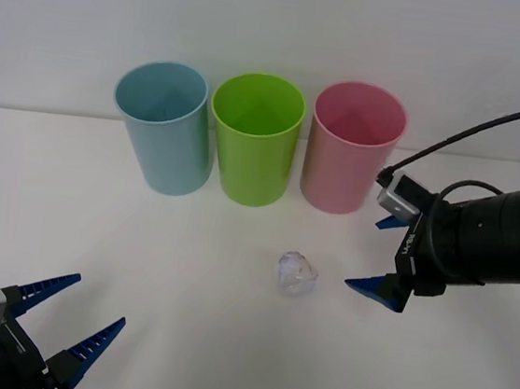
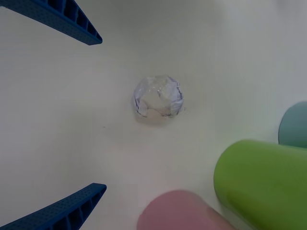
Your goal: Put cans in the blue bin and PET bottles in the pink bin and trash in the green bin.
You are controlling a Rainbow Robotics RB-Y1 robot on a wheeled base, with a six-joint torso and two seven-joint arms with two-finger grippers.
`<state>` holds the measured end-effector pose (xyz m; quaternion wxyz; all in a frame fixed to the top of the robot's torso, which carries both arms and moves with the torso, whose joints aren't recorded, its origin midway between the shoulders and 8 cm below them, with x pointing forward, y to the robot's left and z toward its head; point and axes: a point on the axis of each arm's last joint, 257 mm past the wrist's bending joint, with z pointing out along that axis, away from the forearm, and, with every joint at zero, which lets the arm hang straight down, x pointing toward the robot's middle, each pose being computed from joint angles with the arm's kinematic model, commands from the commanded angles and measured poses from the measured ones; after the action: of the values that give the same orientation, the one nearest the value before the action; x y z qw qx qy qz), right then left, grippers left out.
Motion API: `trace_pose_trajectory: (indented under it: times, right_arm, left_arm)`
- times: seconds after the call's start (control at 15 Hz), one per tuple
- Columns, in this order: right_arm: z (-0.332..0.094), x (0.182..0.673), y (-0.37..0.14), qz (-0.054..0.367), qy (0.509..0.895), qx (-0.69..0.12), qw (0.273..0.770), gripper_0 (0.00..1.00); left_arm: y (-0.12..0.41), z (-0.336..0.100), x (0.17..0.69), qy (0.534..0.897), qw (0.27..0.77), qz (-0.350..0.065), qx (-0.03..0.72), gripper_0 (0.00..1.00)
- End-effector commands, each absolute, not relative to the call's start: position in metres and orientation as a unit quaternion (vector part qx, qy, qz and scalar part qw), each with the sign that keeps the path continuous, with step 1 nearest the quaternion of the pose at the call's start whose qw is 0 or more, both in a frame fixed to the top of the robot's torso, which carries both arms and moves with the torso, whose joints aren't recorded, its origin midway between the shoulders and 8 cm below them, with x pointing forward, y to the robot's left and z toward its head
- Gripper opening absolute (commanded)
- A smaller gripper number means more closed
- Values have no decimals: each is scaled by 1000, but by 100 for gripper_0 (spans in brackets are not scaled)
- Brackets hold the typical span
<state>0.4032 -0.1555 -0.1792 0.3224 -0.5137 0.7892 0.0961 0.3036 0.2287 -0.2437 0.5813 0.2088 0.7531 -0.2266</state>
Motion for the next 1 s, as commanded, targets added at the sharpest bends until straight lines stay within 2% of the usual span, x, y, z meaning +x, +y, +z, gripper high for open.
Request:
trace_pose_trajectory:
  times: [0.07, 0.53, 0.87, 1.0]
  right_arm:
    - [-190, 414, -139, 97, 790, -520, 310, 100]
    - [-218, 427, -105, 98, 793, -526, 291, 100]
    - [-237, 436, -90, 72, 797, -526, 289, 100]
    - [-247, 436, -87, 79, 802, -522, 280, 100]
  left_arm:
    - [229, -244, 304, 753, 581, -227, 209, 100]
    - [229, -244, 304, 753, 581, -227, 209, 100]
    - [229, -244, 304, 753, 581, -227, 209, 100]
    - [229, -244, 304, 753, 581, -227, 209, 100]
